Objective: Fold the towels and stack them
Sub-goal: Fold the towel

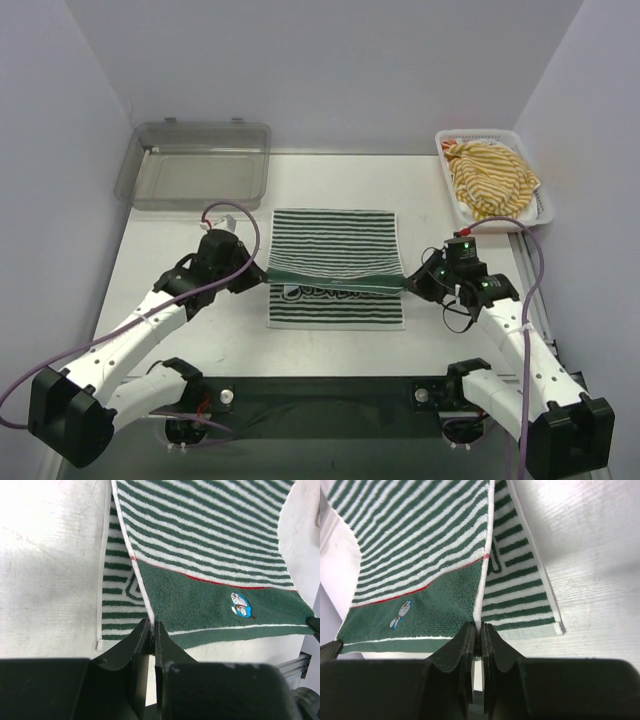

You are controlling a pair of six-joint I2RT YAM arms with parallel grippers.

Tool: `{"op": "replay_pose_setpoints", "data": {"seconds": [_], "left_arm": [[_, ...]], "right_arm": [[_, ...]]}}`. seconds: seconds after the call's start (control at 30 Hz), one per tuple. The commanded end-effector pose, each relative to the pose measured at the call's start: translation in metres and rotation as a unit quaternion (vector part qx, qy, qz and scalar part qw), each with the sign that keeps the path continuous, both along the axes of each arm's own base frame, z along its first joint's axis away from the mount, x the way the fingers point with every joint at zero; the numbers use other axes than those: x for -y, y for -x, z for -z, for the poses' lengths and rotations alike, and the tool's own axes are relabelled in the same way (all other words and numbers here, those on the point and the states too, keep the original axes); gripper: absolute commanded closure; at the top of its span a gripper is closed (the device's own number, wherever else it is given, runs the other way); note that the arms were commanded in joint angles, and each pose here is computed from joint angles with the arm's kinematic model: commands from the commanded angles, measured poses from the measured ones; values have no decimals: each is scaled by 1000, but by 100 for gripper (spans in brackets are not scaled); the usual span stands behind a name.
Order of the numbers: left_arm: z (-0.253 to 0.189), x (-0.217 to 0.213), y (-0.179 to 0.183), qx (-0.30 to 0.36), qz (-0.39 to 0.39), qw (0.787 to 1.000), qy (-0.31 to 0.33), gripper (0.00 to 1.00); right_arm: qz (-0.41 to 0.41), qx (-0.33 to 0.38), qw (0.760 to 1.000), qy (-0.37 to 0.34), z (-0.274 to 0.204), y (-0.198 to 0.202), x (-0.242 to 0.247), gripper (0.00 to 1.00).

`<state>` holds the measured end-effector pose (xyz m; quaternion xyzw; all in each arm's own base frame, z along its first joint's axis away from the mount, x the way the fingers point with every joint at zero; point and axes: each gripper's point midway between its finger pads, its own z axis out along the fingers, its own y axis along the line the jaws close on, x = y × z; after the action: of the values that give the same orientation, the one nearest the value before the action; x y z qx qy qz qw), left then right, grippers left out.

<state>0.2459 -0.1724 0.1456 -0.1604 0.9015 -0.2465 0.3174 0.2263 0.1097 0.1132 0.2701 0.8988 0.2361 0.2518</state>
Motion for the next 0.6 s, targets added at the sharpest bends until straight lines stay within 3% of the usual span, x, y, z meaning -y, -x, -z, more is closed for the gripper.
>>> {"op": "replay_pose_setpoints", "data": {"seconds": [0.0, 0.57], "left_arm": [[15, -2, 9, -17, 0, 1000, 0, 100], [108, -4, 44, -117, 14, 993, -19, 100]], "right_arm": [[5, -43, 999, 11, 23, 16, 5, 100], [-12, -154, 987, 45, 97, 48, 9, 100]]}}
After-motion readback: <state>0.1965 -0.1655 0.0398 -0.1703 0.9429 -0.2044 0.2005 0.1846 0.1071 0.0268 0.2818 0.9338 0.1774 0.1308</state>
